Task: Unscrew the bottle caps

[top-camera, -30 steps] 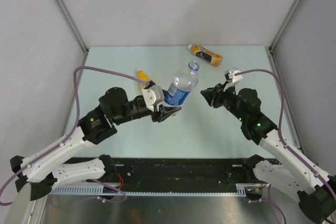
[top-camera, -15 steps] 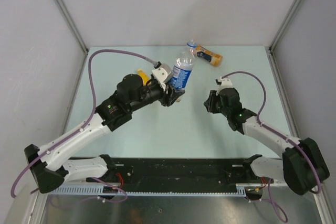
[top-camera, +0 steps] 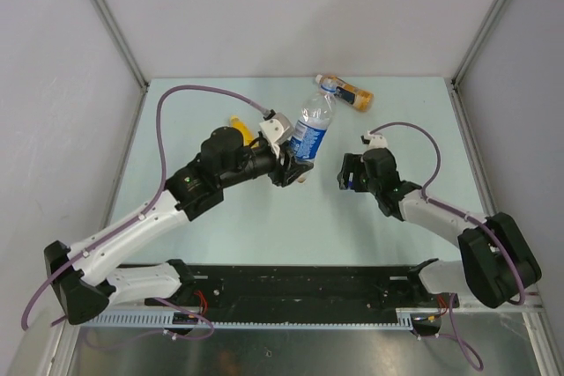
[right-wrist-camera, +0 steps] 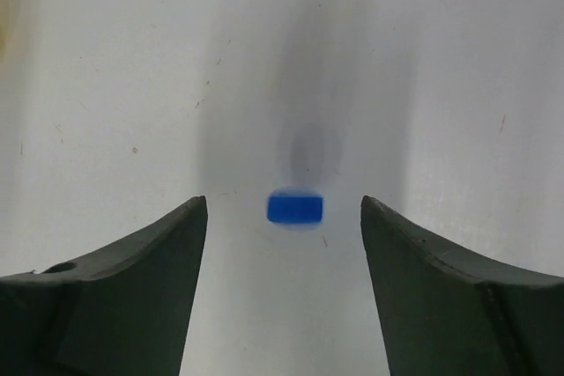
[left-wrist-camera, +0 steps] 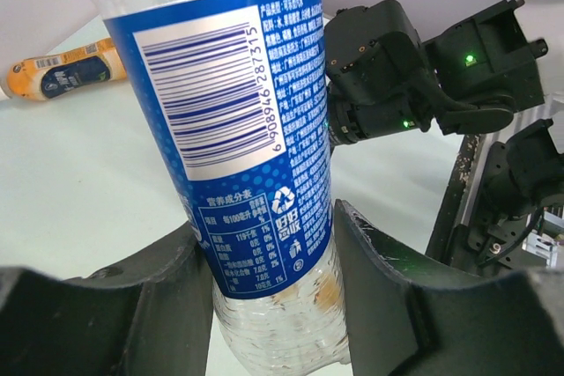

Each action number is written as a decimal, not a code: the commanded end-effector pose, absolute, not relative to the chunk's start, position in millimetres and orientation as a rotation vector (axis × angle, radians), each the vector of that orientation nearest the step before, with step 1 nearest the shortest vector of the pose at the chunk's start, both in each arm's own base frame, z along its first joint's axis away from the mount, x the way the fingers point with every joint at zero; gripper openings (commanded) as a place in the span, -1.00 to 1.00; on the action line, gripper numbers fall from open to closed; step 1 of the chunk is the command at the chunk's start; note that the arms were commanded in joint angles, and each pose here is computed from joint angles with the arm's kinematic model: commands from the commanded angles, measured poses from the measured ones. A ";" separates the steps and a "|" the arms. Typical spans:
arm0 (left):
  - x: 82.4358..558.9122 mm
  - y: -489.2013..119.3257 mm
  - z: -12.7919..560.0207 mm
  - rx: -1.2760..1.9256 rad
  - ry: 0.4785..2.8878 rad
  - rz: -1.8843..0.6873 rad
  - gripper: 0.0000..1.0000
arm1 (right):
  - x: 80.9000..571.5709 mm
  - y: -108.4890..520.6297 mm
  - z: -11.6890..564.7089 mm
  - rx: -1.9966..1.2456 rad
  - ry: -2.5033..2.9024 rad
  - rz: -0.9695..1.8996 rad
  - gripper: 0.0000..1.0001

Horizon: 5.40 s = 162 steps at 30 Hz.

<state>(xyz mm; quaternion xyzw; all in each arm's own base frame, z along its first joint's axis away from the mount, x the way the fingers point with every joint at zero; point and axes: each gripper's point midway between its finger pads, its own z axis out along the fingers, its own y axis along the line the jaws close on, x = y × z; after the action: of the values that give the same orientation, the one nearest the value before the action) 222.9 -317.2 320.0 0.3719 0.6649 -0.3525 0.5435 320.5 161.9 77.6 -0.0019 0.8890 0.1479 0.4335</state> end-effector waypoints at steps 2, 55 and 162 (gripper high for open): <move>215.1 -314.4 345.9 0.882 1.476 -0.868 -1.00 | 328.0 155.2 114.0 0.050 2.101 0.377 0.63; 160.3 -358.8 309.4 1.188 1.417 -0.950 -1.00 | 207.5 193.3 472.4 -0.193 1.099 1.248 0.75; 198.2 -329.1 318.5 0.993 1.455 -0.660 0.99 | 308.6 78.8 253.3 0.076 1.388 0.054 0.62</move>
<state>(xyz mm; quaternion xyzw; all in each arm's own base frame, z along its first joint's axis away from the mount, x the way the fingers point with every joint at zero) 194.4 -327.9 312.7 0.4301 0.6340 -0.2898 0.5736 311.5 76.7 237.2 0.0254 0.6541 0.0053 0.7560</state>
